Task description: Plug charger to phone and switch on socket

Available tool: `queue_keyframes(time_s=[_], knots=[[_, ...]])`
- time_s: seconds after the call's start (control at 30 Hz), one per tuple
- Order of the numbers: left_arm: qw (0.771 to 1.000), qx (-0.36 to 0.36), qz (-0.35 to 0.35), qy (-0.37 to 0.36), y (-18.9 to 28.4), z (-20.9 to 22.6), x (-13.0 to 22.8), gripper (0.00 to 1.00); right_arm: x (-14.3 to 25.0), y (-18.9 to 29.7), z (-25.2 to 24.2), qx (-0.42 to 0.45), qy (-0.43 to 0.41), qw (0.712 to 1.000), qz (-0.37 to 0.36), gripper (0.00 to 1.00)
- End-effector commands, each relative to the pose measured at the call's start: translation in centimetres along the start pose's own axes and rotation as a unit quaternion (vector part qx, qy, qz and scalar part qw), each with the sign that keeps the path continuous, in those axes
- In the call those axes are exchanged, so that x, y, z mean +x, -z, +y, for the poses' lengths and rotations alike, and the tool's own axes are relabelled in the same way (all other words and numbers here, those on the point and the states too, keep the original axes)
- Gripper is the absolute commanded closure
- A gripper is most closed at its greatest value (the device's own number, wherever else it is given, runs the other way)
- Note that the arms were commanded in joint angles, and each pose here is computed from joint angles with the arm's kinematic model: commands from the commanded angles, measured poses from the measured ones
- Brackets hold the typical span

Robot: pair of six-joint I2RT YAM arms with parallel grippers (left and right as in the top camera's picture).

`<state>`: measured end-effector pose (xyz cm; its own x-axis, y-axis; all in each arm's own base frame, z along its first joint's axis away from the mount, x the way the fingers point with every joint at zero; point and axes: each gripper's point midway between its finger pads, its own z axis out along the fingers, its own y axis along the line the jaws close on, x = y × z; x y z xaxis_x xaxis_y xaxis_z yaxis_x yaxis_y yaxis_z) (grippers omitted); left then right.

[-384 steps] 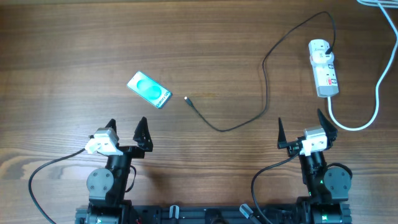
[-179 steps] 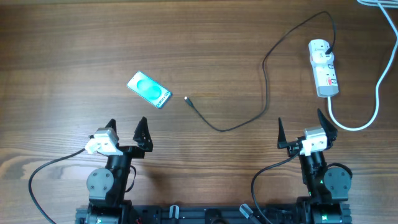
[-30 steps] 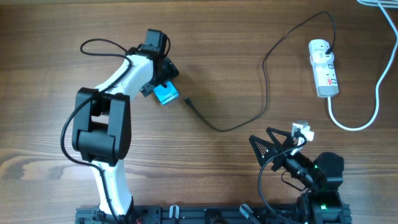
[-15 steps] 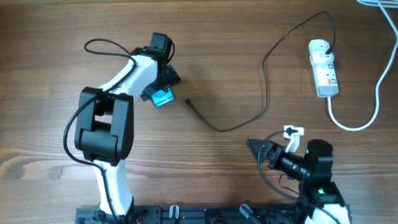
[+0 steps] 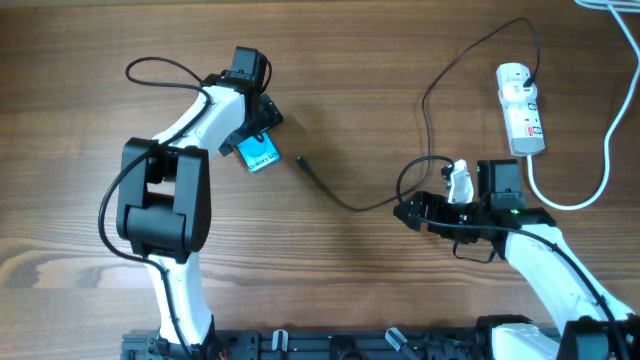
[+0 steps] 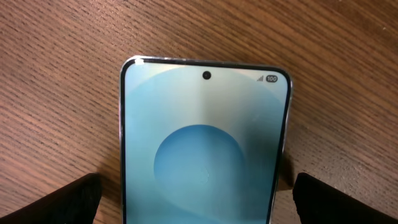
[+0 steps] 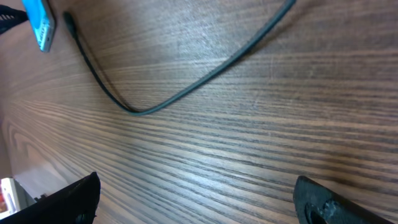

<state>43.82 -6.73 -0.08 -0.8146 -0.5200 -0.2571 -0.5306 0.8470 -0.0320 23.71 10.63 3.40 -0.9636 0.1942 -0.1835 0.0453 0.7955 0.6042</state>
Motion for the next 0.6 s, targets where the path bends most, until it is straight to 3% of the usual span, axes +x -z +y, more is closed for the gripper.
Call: queue_keyframes(time_s=[0.0,0.2,0.37,0.57], knots=[[0.999,-0.010,0.040,-0.006,-3.1,0.5,2.2,0.00,-0.1,-0.3,0.4,-0.012,0.013,1.000,0.005,0.00],[0.999,-0.017,0.048,-0.008,-3.3,0.9,2.9,0.02,-0.2,-0.3,0.6,-0.015,0.015,1.000,0.003,0.00],[0.999,-0.019,0.050,-0.009,-3.7,1.2,3.3,0.10,-0.2,-0.3,0.6,-0.016,0.014,1.000,0.003,0.00],[0.998,-0.019,0.051,-0.010,-3.7,1.2,3.4,0.28,-0.3,-0.3,0.7,-0.017,0.017,1.000,0.000,0.00]])
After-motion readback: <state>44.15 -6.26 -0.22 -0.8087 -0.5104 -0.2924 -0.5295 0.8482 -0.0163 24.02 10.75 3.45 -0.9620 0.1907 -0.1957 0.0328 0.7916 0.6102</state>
